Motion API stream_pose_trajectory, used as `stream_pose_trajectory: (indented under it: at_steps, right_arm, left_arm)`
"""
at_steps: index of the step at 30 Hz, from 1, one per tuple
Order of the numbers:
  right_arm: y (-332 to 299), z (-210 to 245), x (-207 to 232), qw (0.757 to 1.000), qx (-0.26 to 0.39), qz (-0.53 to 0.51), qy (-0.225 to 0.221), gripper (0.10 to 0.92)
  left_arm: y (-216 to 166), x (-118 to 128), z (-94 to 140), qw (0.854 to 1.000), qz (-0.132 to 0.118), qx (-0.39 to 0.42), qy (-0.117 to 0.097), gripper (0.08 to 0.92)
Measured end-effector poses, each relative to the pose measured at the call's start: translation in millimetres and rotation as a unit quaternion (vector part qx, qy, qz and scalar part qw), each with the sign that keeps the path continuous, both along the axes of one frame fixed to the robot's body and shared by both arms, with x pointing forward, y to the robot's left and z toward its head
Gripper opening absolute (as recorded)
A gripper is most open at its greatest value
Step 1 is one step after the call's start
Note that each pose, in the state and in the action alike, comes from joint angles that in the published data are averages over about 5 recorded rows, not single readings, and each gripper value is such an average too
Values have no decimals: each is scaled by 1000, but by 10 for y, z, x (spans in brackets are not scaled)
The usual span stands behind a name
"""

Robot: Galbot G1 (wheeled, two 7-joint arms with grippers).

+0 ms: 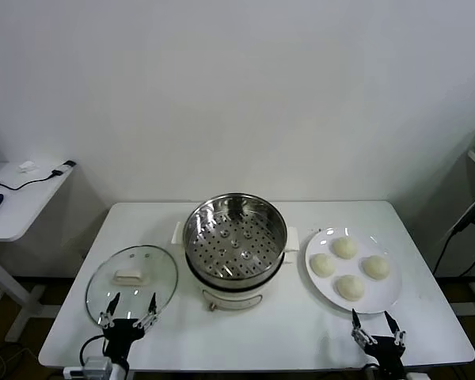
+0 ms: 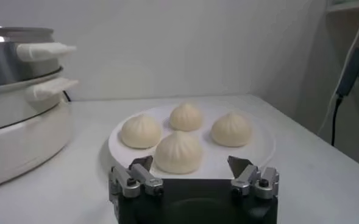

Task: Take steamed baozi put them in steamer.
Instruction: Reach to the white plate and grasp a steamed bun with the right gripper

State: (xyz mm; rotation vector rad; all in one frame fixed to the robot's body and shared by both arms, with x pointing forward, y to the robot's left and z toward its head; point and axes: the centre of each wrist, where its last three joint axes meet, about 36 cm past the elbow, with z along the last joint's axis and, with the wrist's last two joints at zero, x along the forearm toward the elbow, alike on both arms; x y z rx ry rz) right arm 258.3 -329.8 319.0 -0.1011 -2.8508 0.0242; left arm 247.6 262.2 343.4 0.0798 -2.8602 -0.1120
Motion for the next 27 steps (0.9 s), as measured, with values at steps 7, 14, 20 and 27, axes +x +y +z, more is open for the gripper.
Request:
stream_pose_trajectory:
  at_steps: [7, 14, 20, 27]
  right_arm:
    - [-234, 330, 653, 998, -58, 22, -17, 823]
    - [-544, 812, 1574, 981, -158, 111, -15, 823]
    - [-746, 1260, 2280, 938, -247, 244, 10, 823]
    - [-857, 1674, 2939, 840, -334, 419, 81, 823]
  left_arm:
    - [-22, -5, 23, 1000, -4, -2, -3, 823]
    - [-36, -21, 85, 1000, -11, -3, -11, 823]
    - [-36, -23, 122, 1000, -11, -4, -16, 823]
    - [-36, -23, 105, 1000, -7, -5, -15, 823]
